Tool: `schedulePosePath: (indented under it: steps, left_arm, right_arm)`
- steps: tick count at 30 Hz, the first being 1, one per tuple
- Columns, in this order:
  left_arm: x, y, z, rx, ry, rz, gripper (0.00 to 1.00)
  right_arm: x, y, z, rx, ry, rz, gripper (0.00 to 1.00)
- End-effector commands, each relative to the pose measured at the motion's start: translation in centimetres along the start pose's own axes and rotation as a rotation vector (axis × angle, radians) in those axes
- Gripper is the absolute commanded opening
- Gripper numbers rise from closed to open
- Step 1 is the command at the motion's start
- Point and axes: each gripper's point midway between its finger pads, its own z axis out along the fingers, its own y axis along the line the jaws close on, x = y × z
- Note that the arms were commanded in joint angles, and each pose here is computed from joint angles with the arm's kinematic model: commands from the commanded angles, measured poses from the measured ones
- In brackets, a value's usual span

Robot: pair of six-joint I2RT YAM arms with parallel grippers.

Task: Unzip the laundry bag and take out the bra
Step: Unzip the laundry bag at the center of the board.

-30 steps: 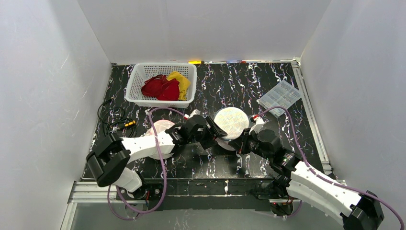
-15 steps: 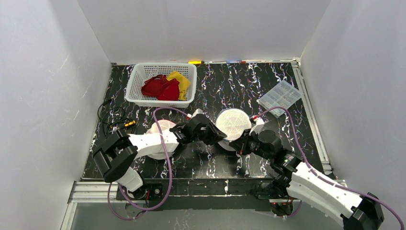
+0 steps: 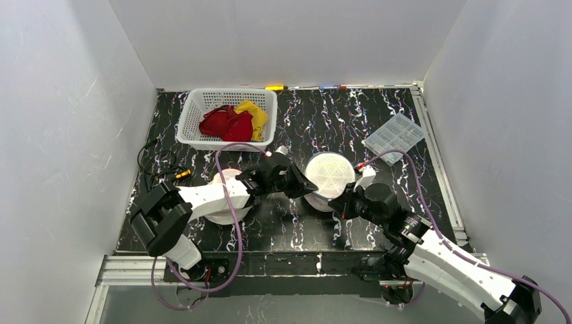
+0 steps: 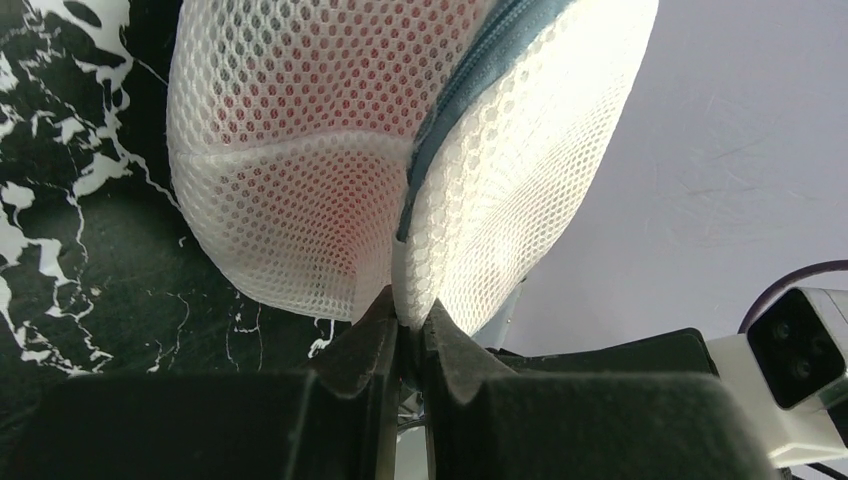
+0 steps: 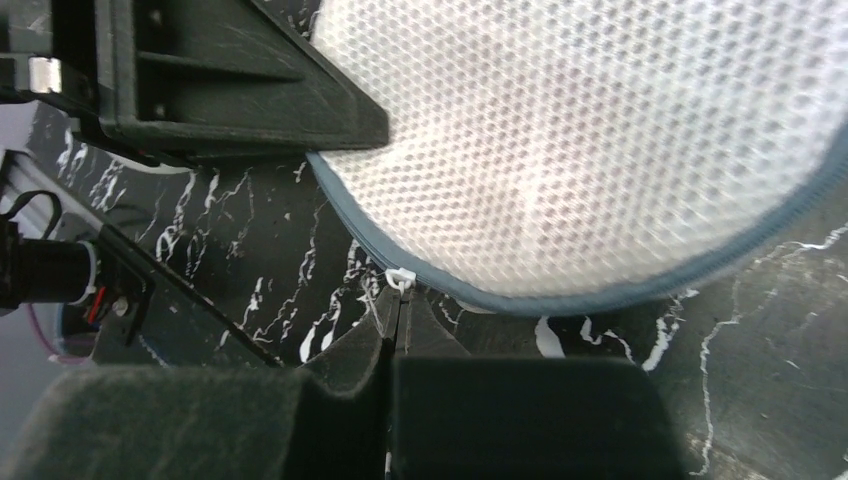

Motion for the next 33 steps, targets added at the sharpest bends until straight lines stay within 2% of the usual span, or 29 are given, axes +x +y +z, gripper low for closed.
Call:
schedulePosePath:
  steps: [1,3,6,14,19,23,27,31,33]
  left_arm:
    - [-0.5,0.4,-0.5,-0.006,0.045,0.078,0.0]
    - [-0.6,0.1,-0.9,0.013,0.06,0.11,0.0]
    - [-0.6,-0.5,-1.9,0.062,0.109,0.169,0.0]
    - [-0.1,-4.8,-5.6,0.24,0.283,0.46,0.0]
    - [0.3,-7.4,-7.3,0.277,0.384,0.575,0.0]
    - [1.0,-7.6,-6.7,0.3,0.477,0.592,0.0]
    - [1.3,-5.6,-4.6,0.257,0.532,0.557,0.0]
    - [1.0,-3.3,-2.7,0.197,0.527,0.534,0.0]
    - [0.4,-2.6,-2.0,0.169,0.486,0.538,0.0]
  right_arm:
    - [-2.0,-1.3,-0.6,0.109,-0.063,-0.014,0.01]
    - [-2.2,-2.3,-0.8,0.161,-0.081,0.0,0.01]
    - [-2.4,-2.1,-0.9,0.149,-0.094,0.004,0.01]
    - [-5.6,3.9,-2.8,-0.113,-0.143,-0.113,0.01]
    - [-7.7,5.7,-4.3,-0.154,-0.171,-0.148,0.01]
    - [-7.5,5.6,-4.0,-0.149,-0.158,-0.135,0.01]
    - [-6.0,4.8,-3.0,-0.14,-0.133,-0.082,0.01]
    - [-4.6,4.1,-2.2,-0.135,-0.119,-0.029,0.01]
    - [-4.1,3.9,-1.8,-0.132,-0.11,-0.009,0.01]
